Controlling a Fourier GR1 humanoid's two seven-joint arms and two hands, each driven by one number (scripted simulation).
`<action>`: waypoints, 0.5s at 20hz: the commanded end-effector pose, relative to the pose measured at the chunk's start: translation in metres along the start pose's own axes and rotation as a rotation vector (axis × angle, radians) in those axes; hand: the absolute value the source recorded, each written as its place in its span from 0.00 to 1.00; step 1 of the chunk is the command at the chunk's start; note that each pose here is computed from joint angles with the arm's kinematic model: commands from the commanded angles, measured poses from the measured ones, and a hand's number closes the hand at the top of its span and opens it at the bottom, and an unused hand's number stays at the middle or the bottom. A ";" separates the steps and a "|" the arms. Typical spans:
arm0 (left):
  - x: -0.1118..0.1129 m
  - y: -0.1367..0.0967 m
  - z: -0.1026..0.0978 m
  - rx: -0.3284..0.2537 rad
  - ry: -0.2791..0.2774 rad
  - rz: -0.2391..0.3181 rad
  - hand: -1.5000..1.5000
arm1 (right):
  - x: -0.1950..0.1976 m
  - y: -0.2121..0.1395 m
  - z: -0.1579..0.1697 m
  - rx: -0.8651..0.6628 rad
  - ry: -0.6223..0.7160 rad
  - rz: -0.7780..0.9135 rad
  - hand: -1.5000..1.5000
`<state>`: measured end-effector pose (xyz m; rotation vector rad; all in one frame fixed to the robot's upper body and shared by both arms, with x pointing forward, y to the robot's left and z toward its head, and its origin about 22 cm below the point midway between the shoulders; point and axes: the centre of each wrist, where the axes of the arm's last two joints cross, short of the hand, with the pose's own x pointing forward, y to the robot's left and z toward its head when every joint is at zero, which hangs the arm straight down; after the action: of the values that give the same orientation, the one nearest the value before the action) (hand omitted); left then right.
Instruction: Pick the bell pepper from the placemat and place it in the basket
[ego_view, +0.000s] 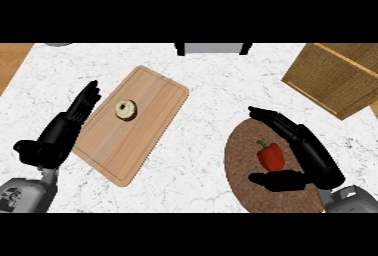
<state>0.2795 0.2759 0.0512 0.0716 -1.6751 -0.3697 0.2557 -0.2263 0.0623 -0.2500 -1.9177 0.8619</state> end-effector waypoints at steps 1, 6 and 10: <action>0.004 0.007 -0.005 0.010 -0.007 0.006 0.50 | 0.031 -0.048 -0.011 -0.073 0.040 0.279 0.00; 0.001 0.002 0.000 -0.004 0.006 0.019 0.50 | 0.055 -0.076 -0.011 0.188 0.236 0.575 0.00; 0.002 0.007 0.002 0.005 0.010 0.003 0.50 | 0.082 -0.104 -0.009 0.401 0.336 0.568 0.00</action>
<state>0.2768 0.2793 0.0512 0.0638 -1.6692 -0.3671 0.2519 -0.2546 0.1632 -0.6601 -1.5252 1.3051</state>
